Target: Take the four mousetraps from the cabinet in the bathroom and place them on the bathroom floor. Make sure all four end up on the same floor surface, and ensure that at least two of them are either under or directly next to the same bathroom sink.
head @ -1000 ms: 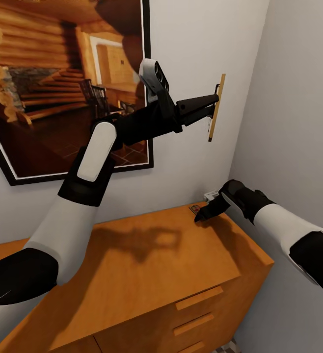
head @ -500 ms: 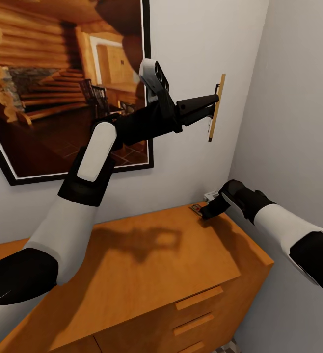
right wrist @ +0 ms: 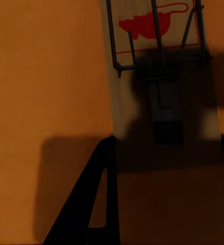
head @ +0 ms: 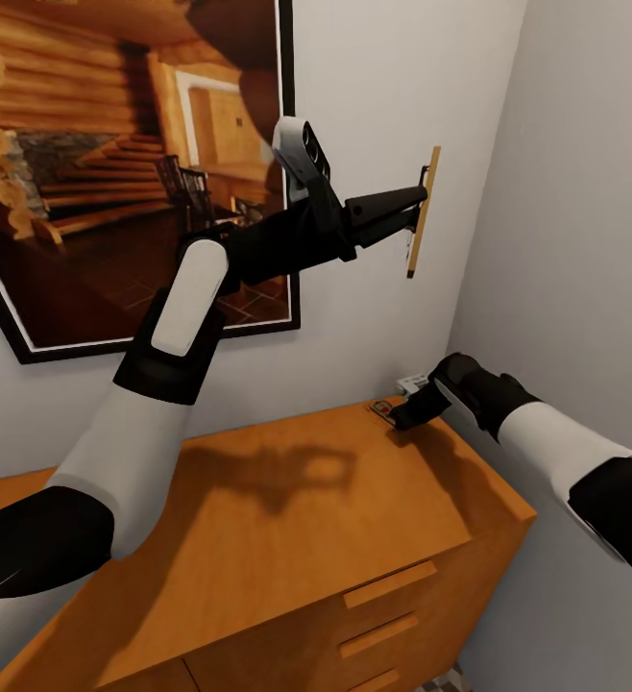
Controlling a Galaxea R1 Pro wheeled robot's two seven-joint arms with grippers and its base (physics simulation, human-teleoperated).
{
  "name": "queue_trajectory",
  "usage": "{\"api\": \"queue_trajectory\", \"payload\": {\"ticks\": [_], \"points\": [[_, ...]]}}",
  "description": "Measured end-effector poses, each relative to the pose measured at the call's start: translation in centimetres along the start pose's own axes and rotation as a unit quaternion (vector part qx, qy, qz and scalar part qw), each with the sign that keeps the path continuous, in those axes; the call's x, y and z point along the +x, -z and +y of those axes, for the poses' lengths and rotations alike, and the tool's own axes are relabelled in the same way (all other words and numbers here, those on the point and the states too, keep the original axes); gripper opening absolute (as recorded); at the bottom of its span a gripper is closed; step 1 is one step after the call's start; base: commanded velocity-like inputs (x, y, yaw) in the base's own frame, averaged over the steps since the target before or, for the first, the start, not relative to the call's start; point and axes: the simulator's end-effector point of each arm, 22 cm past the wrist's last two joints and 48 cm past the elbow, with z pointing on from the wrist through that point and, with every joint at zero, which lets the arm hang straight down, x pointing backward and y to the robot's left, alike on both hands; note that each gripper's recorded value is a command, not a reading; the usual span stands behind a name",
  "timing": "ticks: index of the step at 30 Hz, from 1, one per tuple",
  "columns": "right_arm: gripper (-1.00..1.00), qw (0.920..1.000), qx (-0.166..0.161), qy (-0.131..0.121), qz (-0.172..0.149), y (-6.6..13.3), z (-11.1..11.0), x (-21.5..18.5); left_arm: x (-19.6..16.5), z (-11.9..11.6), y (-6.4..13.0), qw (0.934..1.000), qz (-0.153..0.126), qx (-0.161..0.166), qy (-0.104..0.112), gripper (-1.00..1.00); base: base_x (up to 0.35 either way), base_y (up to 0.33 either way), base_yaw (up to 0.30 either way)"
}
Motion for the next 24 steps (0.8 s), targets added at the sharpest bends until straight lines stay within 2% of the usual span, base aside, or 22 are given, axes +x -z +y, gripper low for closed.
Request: {"api": "queue_trajectory", "payload": {"ticks": [4, 5, 10, 15, 24], "points": [[-1.00, 0.9980, -0.061, -0.011, -0.010, 0.3, 2.5, -0.4, 0.0, 0.1, 0.0, 1.0000, 0.000, -0.001, 0.001, -1.00, -0.001, 0.000, 0.000], [-1.00, 0.9961, -0.087, -0.014, -0.011, 0.5, 3.6, -0.4, 0.0, 0.0, 0.0, 1.0000, 0.000, 0.000, 0.000, -1.00, -0.013, 0.000, 0.000], [-1.00, 0.9898, -0.139, -0.025, -0.014, 0.9, 5.6, -0.4, 0.0, 0.1, 0.0, 1.0000, -0.001, 0.000, 0.000, -1.00, -0.156, 0.000, 0.000], [-1.00, 0.9879, -0.154, -0.016, -0.015, 0.9, 6.6, -0.3, 0.0, 0.1, 0.0, 1.0000, 0.000, -0.001, 0.000, -1.00, -0.309, 0.000, 0.000], [-1.00, 0.9884, -0.151, -0.008, -0.015, 1.1, 6.6, -0.4, 0.0, 0.3, 0.1, 1.0000, 0.000, -0.002, 0.001, -1.00, -0.330, 0.000, 0.000]]}}
